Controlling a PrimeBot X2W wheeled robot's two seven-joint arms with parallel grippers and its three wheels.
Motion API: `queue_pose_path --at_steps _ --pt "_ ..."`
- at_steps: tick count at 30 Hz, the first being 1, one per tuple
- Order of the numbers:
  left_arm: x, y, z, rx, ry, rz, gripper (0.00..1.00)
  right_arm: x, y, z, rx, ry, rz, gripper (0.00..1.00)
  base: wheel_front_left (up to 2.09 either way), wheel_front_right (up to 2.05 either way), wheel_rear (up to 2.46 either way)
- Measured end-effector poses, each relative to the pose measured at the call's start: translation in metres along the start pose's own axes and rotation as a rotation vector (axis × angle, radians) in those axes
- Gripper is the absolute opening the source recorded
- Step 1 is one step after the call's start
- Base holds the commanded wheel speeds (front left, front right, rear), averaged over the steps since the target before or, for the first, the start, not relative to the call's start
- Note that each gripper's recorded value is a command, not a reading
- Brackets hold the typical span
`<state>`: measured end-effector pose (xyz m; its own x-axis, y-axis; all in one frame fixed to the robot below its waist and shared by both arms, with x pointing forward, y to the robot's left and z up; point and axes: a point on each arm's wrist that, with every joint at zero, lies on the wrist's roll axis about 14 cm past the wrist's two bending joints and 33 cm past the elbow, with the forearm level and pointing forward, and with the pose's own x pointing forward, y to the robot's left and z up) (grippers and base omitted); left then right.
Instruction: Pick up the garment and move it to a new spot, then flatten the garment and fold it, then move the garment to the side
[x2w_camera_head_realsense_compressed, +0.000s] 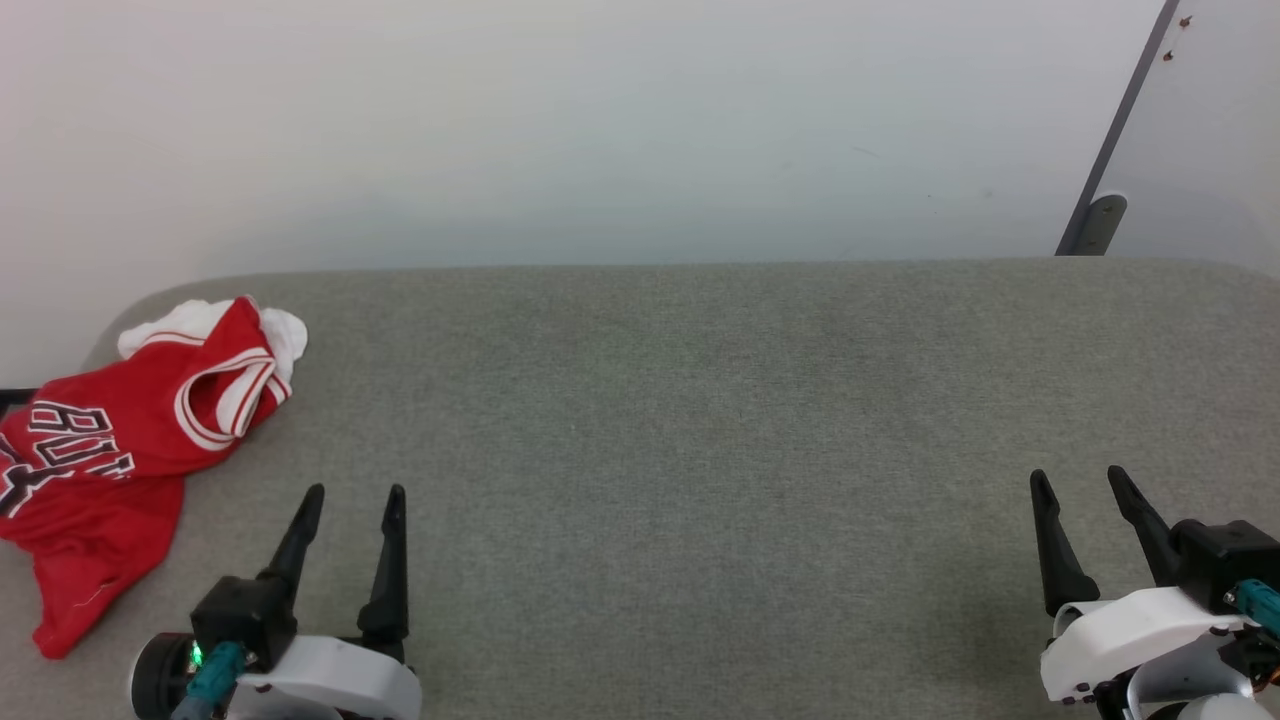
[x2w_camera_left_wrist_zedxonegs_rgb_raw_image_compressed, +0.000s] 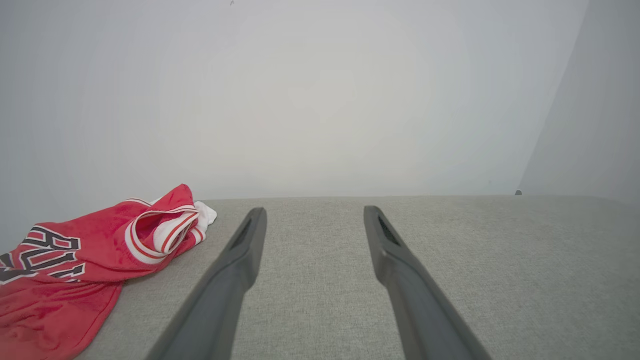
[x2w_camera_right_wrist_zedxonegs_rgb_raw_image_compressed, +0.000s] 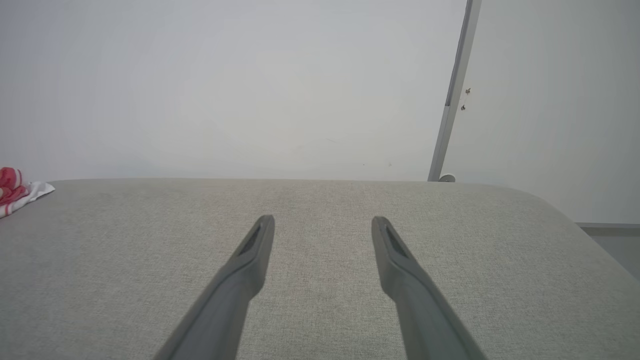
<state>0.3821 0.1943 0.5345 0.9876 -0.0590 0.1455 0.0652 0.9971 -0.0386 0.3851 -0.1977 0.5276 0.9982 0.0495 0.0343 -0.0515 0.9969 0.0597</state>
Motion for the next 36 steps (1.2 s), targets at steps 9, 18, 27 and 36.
queue_pose_path --at_steps 9,18,27,36 --pt "-0.008 0.021 0.005 -0.006 -0.013 0.070 1.00 0.007 0.024 -0.002 -0.002 0.009 0.072 1.00 0.00 0.00 0.00" --pt "-0.035 0.067 0.018 0.002 -0.033 0.219 1.00 0.026 0.092 -0.001 -0.003 0.014 0.266 1.00 0.00 0.00 0.00" --pt "-0.084 0.121 0.037 0.017 -0.066 0.407 1.00 0.036 0.171 0.002 -0.003 0.010 0.484 1.00 0.00 0.00 0.00" --pt "-0.127 0.145 0.043 -0.006 -0.073 0.525 1.00 0.035 0.219 0.001 -0.002 0.015 0.610 1.00 0.00 0.00 0.00"
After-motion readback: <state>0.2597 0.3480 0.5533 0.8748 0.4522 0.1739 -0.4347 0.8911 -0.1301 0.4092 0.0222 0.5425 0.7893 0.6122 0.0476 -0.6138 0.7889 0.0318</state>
